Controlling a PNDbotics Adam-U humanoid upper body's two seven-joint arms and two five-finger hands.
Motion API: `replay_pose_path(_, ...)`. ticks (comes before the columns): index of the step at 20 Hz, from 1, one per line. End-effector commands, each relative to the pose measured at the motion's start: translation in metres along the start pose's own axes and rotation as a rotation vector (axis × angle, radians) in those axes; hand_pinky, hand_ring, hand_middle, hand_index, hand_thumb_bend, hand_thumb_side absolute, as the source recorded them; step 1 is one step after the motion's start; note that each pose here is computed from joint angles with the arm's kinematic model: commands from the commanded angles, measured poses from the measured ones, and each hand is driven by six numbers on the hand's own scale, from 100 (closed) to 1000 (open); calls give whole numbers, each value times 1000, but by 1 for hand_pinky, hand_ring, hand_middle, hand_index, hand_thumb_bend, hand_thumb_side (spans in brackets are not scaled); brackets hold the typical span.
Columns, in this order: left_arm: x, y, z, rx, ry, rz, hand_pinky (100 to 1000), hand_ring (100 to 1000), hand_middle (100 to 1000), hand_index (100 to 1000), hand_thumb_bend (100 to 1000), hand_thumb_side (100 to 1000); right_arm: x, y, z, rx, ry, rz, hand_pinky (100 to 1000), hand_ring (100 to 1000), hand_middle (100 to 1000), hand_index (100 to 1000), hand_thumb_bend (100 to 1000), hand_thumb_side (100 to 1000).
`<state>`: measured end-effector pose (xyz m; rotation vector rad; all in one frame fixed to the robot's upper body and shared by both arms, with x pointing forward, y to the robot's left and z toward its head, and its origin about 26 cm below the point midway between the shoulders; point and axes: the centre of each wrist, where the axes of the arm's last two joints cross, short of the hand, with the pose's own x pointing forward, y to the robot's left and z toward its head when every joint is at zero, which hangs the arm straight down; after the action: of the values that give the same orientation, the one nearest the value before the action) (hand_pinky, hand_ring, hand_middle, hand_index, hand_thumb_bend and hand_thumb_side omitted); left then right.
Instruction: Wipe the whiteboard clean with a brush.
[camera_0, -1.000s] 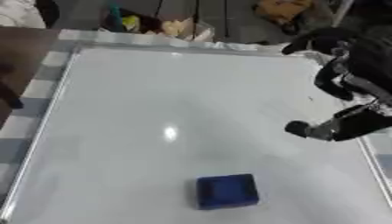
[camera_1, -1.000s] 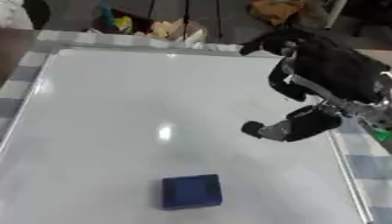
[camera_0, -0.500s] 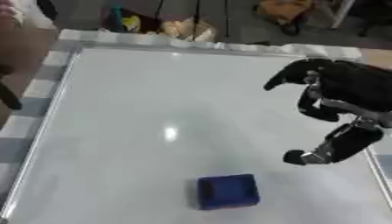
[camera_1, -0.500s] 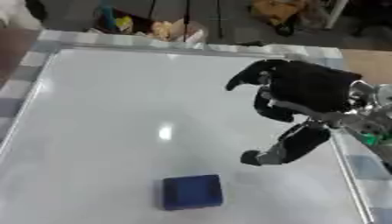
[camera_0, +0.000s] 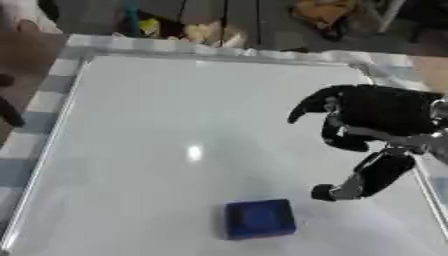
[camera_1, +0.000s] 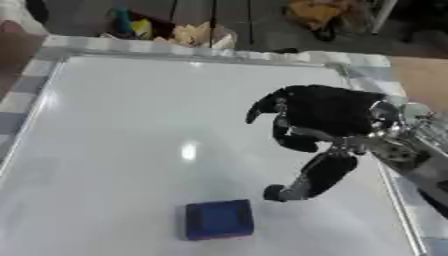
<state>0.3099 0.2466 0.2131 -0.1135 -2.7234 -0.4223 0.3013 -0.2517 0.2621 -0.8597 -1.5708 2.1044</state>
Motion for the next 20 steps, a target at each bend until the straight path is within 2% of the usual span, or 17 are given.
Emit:
replay_pose_path(1,5,1,-6,-17,-27,-3,376,673,553,638,120,950,4,-7,-2,14,-12,10,872,861,799,100,523,538)
replay_pose_path(9,5,0,-6,-20,-25,2,377,673,553,638,121,949,18,-13,-18,28,4,31,864,855,787,107,495,541)
replay_pose_path(20,5,0,-7,-15,-24,9,379,673,553,639,124,949,41,-7,-41,29,6,78,847,838,766,107,455,557)
